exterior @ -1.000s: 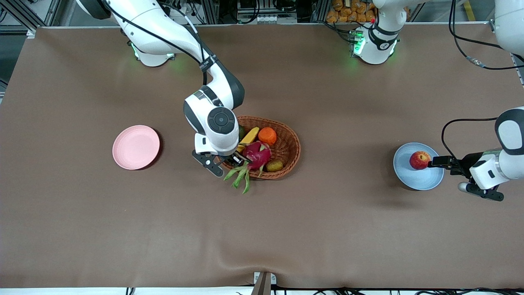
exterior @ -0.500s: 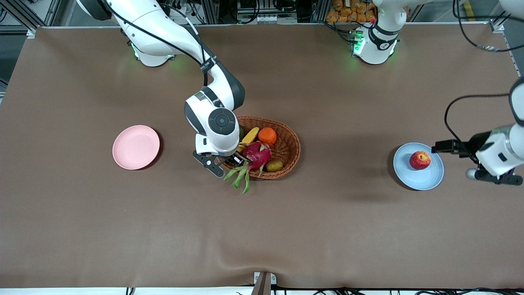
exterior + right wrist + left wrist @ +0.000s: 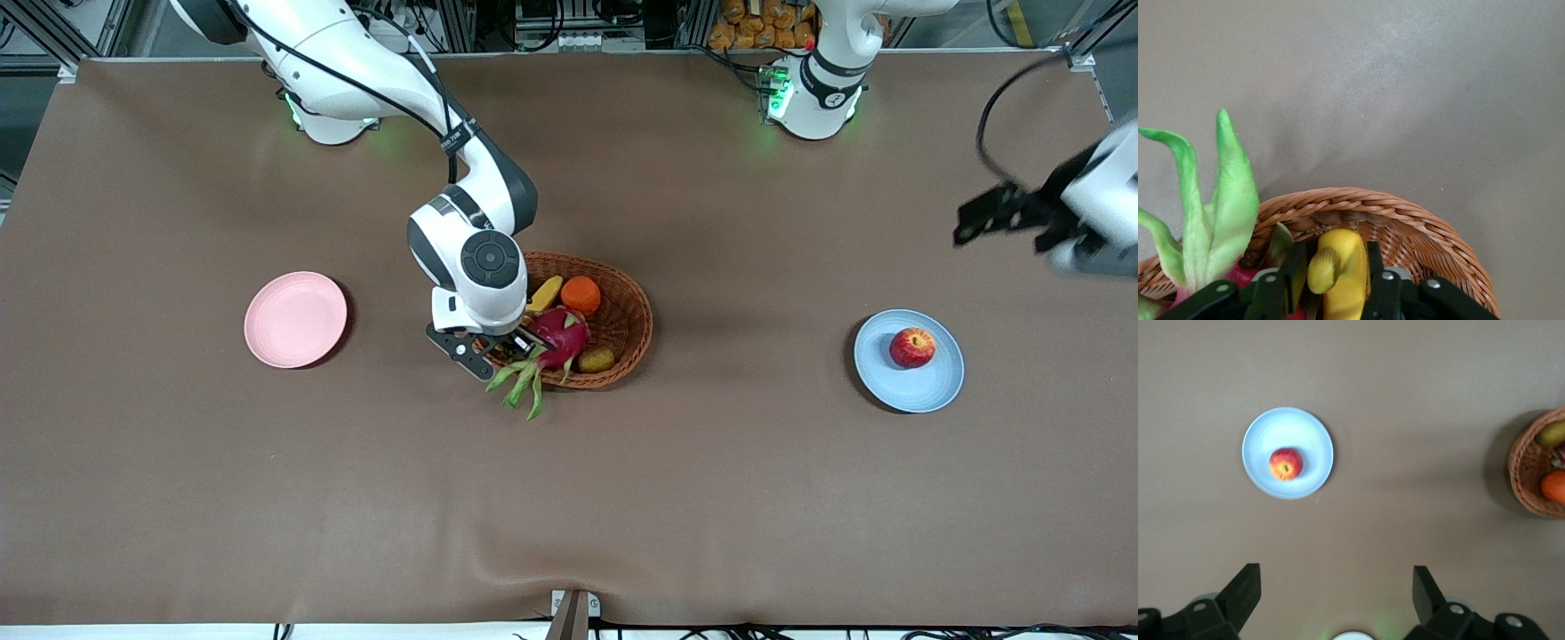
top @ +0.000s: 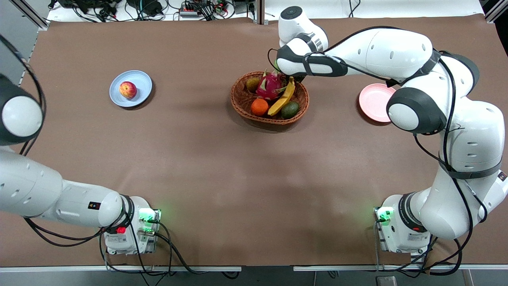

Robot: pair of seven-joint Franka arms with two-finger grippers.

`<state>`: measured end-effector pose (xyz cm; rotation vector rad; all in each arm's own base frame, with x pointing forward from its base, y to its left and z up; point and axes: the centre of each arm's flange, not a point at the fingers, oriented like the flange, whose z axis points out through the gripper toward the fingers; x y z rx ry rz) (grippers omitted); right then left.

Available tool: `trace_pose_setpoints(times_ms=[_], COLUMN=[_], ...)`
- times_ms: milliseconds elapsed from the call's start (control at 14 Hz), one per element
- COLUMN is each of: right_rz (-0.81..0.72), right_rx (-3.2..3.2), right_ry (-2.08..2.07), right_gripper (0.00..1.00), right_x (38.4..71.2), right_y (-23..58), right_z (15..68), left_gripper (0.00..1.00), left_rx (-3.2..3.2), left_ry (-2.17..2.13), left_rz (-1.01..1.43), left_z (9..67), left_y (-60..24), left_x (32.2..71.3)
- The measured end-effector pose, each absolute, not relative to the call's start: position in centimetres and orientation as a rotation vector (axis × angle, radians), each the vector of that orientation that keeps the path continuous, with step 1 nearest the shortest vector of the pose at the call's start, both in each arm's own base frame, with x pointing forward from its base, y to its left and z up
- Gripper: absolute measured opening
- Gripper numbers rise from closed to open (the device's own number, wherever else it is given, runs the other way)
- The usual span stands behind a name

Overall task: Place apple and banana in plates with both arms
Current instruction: 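Raise the left gripper away while the right gripper grasps the banana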

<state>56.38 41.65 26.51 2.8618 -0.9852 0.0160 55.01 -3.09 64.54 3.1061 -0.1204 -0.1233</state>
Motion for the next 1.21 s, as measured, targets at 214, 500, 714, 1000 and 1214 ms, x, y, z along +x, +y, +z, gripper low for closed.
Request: trace_pose_setpoints(times_ms=[214,500,714,1000,1214], right_rz=[0.016,0.017,0.017,0.018,0.026], right_rx=[2.862,2.861,2.861,2.861,2.866], right_ry=[-0.984,-0.985,-0.986,-0.986,-0.987], right_gripper=[0.38,0.32,0.19,0.16,0.16], right_x=[56.4,56.4,56.4,56.4,56.6], right_y=[41.7,41.7,41.6,41.6,41.8], right_z=[26.5,26.5,26.5,26.5,27.0], left_gripper=[1.00,1.00,1.00,1.00,1.00], left_rx=[3.100,3.113,3.132,3.134,3.134], left_ry=[-0.033,0.069,0.069,0.067,0.065], left_rz=[-0.144,-0.169,-0.174,-0.186,-0.187], left_z=[67.9,68.8,67.4,66.5,66.4], left_y=[-0.2,3.2,3.2,3.1,3.0], left_x=[51.6,50.1,51.4,52.2,52.3])
